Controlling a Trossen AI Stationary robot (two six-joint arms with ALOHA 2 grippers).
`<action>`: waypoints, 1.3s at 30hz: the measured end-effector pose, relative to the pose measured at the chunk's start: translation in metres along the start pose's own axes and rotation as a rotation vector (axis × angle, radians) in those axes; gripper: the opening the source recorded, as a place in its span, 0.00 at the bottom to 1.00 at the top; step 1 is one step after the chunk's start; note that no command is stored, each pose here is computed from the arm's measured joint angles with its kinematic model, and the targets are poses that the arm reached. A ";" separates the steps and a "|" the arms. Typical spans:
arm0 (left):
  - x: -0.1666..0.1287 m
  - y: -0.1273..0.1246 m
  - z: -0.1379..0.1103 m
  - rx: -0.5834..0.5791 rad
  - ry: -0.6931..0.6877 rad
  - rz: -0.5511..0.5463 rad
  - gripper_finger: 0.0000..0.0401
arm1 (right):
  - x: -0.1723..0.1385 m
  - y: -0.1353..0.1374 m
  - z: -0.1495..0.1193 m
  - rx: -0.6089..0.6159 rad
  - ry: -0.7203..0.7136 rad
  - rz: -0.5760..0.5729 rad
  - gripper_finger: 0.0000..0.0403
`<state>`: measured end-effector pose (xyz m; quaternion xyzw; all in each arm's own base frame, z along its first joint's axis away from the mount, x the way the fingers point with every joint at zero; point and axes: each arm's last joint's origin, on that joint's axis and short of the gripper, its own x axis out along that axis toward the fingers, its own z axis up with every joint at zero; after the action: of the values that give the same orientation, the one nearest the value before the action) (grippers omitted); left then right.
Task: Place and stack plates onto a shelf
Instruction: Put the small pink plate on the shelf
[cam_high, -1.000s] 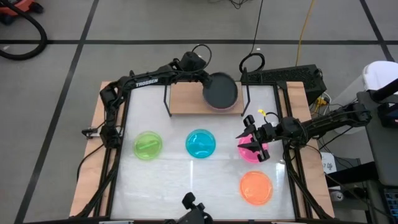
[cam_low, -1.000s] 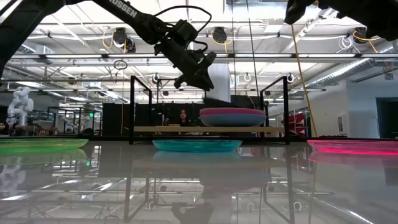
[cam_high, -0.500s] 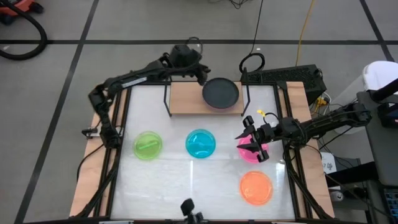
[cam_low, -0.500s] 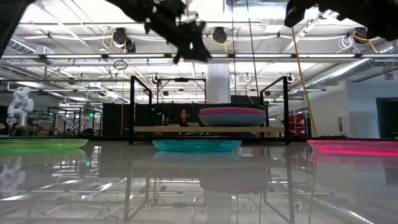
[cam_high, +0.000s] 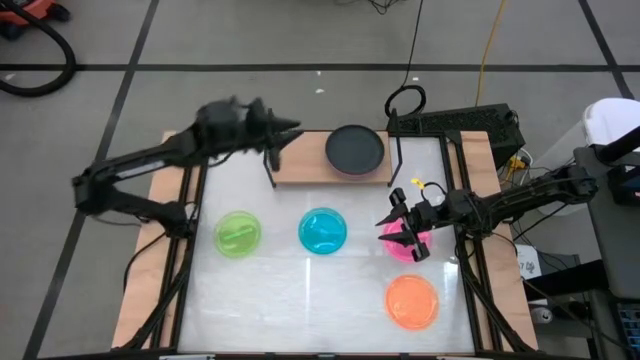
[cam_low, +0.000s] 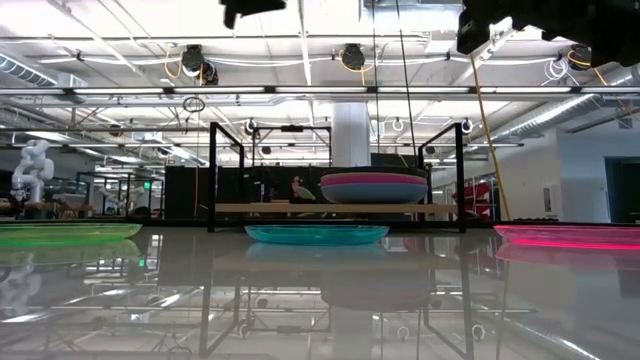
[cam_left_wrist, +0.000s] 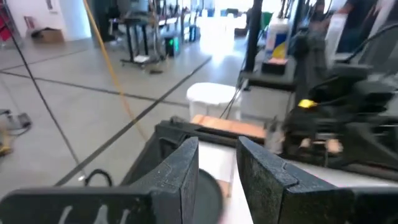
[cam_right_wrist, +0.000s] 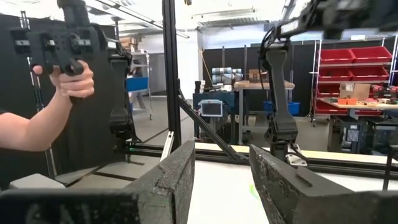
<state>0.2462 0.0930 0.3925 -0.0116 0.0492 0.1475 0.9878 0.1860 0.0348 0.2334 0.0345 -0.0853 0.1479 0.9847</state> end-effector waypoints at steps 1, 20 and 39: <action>-0.008 -0.003 -0.007 -0.020 -0.026 -0.009 0.29 | 0.000 0.000 0.000 0.000 0.001 0.000 0.33; -0.060 -0.056 -0.150 -0.188 -0.231 -0.197 0.29 | -0.001 -0.007 -0.011 -0.041 0.105 -0.216 0.33; -0.061 -0.056 -0.158 -0.148 -0.215 -0.118 0.29 | -0.002 -0.007 -0.014 0.034 0.135 -0.222 0.33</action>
<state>0.1896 0.0156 0.2421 -0.0716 -0.0688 0.0927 0.9907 0.1887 0.0290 0.2188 0.0503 -0.0117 0.0416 0.9978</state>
